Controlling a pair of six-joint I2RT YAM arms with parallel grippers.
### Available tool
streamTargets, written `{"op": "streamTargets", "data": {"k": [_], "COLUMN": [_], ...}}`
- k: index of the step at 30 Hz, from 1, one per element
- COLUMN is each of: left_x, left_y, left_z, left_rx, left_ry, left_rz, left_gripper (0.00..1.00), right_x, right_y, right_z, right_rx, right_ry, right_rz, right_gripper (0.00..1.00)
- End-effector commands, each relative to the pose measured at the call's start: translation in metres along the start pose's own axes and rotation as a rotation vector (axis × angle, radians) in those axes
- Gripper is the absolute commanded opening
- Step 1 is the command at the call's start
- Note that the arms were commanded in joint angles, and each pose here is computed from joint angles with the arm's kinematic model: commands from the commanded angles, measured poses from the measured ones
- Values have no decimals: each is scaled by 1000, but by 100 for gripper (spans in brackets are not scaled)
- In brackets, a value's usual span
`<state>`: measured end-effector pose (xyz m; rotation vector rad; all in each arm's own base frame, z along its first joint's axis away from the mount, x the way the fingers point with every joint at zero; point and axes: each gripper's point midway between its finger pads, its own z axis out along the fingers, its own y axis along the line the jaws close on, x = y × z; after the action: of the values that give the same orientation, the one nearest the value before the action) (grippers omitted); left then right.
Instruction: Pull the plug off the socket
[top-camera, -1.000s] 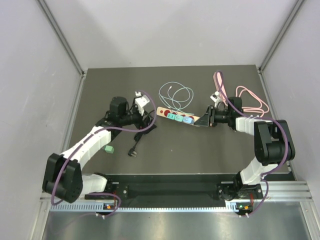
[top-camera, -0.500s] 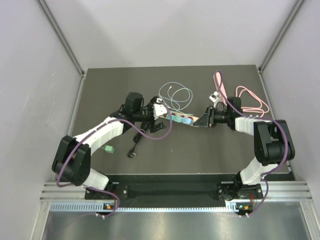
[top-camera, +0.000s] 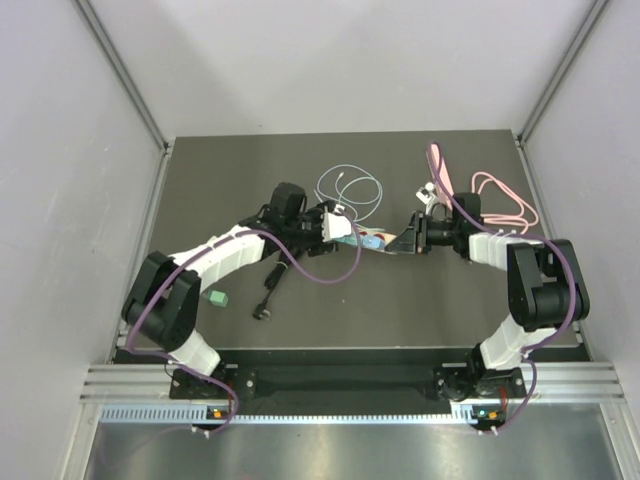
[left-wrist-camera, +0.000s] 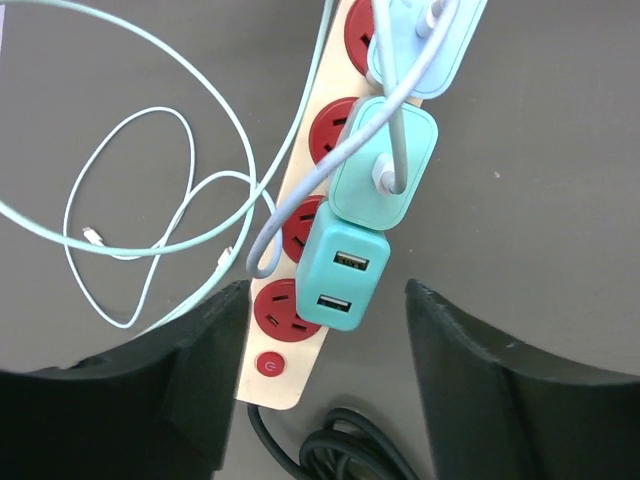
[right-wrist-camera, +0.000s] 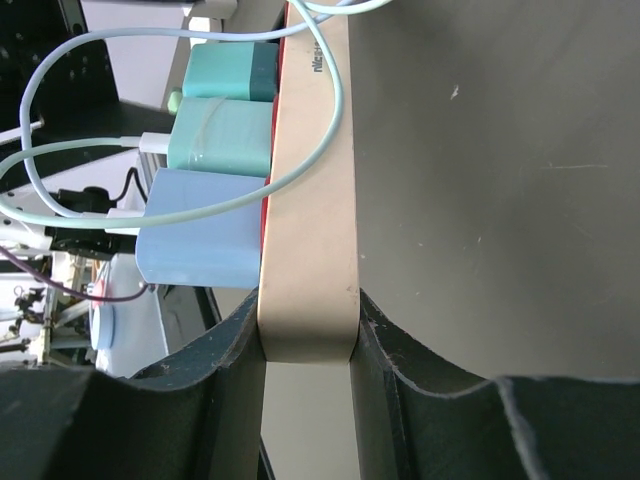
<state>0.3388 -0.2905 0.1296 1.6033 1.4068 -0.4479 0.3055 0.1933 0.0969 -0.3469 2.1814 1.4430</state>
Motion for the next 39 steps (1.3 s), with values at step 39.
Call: {"op": "streamTargets", "data": {"k": [39], "left_x": [10], "left_y": [-15], "left_z": [34], "left_rx": [-32], "left_ry": [144], "left_rz": [242], "left_gripper": [41], "right_x": [-22], "right_y": [38], "right_z": [2], "right_rx": [-180], "right_ry": [-11], "right_rz": [-86], "right_gripper": [0]}}
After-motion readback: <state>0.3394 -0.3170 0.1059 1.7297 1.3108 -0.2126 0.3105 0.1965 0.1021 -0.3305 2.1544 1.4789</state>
